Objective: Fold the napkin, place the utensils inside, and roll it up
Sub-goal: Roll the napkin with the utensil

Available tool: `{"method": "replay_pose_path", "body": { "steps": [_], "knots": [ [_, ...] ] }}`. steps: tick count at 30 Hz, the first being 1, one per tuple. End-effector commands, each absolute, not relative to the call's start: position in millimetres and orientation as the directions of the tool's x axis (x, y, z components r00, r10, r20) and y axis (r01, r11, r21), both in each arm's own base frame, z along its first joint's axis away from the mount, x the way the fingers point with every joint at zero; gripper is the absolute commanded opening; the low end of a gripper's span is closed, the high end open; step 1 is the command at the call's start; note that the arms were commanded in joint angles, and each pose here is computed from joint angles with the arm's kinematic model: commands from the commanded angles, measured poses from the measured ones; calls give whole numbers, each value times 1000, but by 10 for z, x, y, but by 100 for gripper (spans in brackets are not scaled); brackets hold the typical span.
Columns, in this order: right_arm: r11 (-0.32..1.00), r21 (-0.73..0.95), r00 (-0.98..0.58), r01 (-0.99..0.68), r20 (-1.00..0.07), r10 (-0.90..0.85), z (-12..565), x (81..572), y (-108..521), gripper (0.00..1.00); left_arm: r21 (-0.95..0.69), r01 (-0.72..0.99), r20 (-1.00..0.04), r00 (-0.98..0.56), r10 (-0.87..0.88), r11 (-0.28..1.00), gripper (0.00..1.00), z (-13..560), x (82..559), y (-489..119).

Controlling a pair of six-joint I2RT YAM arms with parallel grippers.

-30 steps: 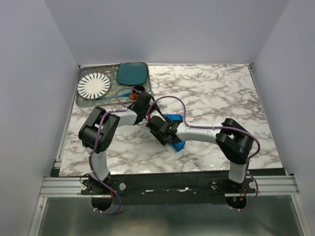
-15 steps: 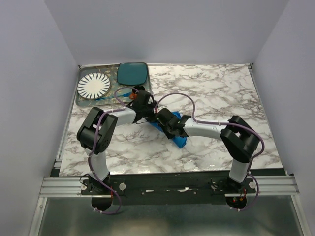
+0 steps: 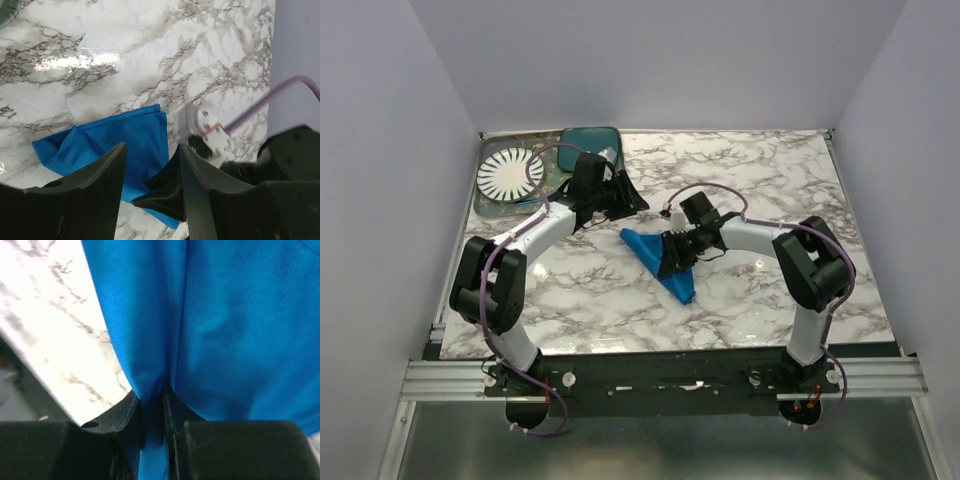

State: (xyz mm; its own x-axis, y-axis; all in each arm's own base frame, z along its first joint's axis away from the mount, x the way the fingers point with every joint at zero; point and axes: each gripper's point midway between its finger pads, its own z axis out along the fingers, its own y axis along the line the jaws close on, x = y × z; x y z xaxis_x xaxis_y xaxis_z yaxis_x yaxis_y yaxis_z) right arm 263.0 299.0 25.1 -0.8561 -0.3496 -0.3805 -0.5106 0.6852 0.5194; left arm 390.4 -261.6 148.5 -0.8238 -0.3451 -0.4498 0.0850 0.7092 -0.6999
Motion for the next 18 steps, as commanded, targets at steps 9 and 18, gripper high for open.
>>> {"method": "replay_pose_path", "body": {
  "steps": [9,18],
  "knots": [
    [402,908,-963,-121,-9,-270,244,2440,2980,28,-773,32,-284,-910,-301,633,36,958,3393,-2923],
    [429,896,-968,-116,-4,-253,158,2483,2949,30,-734,-21,-253,-919,-301,679,33,501,3411,-2966]
  ]
}}
